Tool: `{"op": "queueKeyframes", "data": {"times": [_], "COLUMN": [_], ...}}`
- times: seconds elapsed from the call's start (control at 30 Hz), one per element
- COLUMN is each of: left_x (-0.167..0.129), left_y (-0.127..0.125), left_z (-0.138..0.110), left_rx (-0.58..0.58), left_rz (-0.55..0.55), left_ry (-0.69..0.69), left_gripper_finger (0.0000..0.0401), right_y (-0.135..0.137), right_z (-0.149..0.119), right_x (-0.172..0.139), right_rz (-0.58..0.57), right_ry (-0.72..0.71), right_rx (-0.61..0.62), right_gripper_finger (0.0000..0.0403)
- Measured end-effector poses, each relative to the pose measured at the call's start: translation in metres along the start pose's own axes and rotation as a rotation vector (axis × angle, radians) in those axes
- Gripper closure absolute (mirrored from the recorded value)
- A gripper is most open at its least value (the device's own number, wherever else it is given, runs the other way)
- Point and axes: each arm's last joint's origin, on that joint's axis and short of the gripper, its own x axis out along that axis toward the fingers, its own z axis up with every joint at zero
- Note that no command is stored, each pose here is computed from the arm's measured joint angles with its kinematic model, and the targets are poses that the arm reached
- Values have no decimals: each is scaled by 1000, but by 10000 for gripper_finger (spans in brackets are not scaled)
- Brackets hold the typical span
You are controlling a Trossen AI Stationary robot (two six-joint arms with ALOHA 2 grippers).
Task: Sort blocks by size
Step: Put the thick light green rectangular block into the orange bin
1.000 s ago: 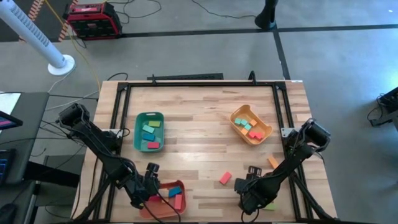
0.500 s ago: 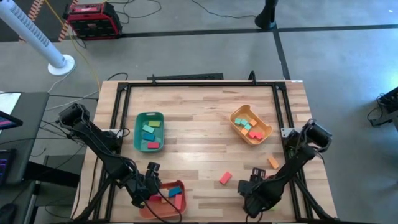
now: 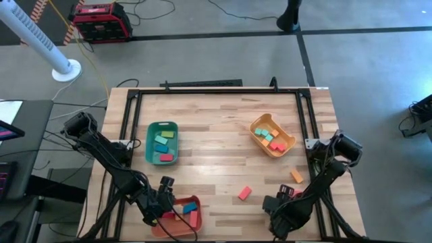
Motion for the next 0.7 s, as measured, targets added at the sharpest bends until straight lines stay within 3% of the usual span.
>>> {"op": "queueKeyframes", "data": {"times": [0.43,0.7], "left_x": [0,0], "left_y": [-1,-2], "left_z": [0,0], "left_rx": [5,22], "left_rz": [-3,-4], "left_ry": [-1,-1], "left_gripper_finger": [198,198], "right_y": [-6,0], "right_z": [6,14], "right_x": [15,15], "right_rz": [27,105], "right_ry": [-8,-47], "right_rx": [24,8], "right_gripper_finger": [139,224]}}
